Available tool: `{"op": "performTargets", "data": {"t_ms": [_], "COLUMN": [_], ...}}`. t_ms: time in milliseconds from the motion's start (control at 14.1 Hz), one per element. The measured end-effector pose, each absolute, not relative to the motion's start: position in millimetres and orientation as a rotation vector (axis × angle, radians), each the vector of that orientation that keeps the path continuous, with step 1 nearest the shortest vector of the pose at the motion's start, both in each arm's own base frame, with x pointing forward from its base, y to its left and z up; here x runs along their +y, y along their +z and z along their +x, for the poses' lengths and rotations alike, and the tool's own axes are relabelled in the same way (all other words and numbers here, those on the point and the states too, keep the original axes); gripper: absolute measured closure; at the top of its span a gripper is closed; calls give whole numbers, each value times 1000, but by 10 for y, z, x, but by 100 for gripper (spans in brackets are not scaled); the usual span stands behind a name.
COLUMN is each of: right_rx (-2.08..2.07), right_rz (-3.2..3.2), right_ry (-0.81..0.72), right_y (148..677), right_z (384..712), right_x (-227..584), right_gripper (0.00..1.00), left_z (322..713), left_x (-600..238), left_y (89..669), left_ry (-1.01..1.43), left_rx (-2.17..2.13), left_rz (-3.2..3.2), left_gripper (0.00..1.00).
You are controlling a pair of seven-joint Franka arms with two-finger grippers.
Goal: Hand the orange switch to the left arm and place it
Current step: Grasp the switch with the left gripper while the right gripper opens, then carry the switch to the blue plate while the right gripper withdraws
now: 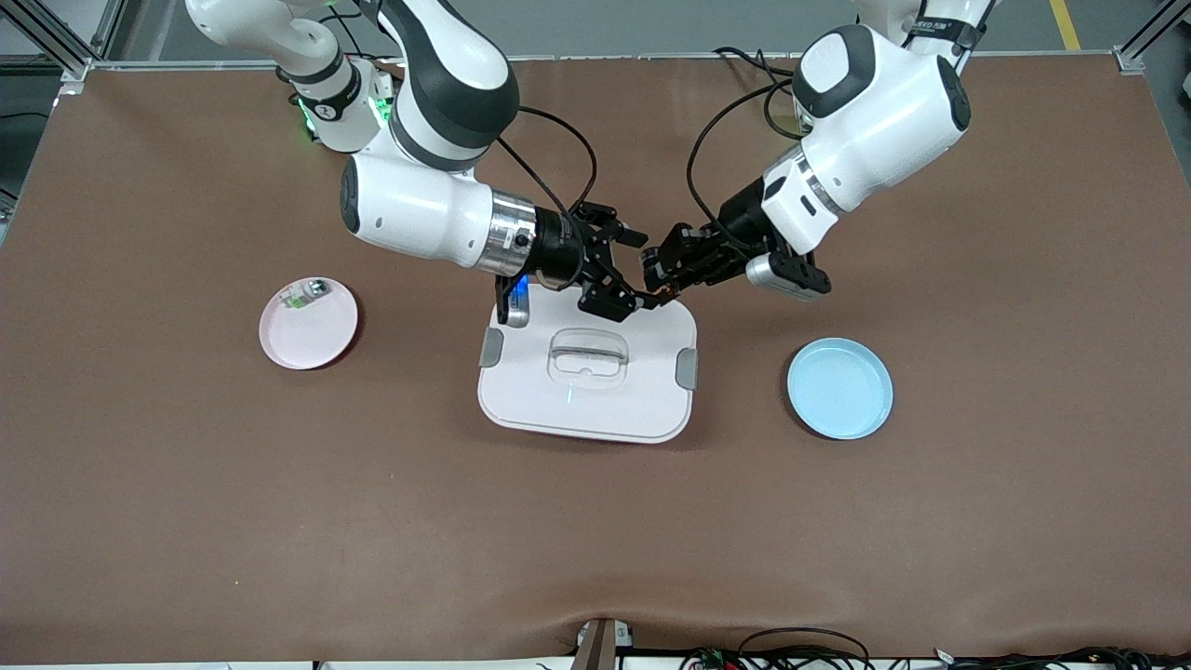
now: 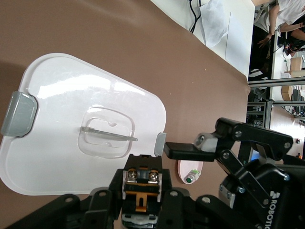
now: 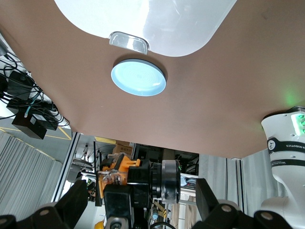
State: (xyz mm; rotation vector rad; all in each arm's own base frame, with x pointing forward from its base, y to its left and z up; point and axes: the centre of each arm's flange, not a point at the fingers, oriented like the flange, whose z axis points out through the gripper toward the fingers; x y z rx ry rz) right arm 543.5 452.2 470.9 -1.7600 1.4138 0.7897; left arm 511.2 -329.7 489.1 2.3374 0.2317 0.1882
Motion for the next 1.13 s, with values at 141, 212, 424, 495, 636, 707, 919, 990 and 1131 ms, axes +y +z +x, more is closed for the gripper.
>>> {"op": "performTargets", "data": {"t_ms": [141, 212, 424, 495, 636, 707, 919, 990, 1131], "right_rx": [1414, 1415, 1416, 1403, 1366, 1347, 1277, 1255, 1191], "right_rz": [-1761, -1760, -1774, -1824, -1948, -1991, -2161, -2214, -2322], "right_ry": [786, 784, 775, 753, 660, 627, 556, 520, 446], "right_y": [4711, 4713, 4721, 4725, 4775, 4820, 4922, 4949, 4984], "right_z": [5441, 5450, 5500, 5505, 5484, 5464, 5362, 5339, 5293], "right_x": [4516, 4505, 4435, 4412, 4387, 4379, 4344, 4324, 4268], "right_gripper": [0, 0, 0, 0, 0, 0, 0, 0, 0], "left_z": [5126, 5144, 5232, 5267, 5336, 5381, 5536, 5581, 5661], "left_x": [-3267, -3227, -3016, -2931, -2782, -2698, -2386, -2267, -2002], "left_y": [4877, 4854, 4736, 4691, 4604, 4551, 4320, 4231, 4056], "left_ry": [189, 192, 231, 247, 278, 297, 311, 300, 271], "left_rx": [238, 242, 221, 207, 167, 123, -66, -144, -324], "left_rz": [2340, 2348, 2424, 2458, 2528, 2573, 2686, 2716, 2781], "left_gripper": [66, 66, 66, 66, 66, 66, 66, 66, 66]}}
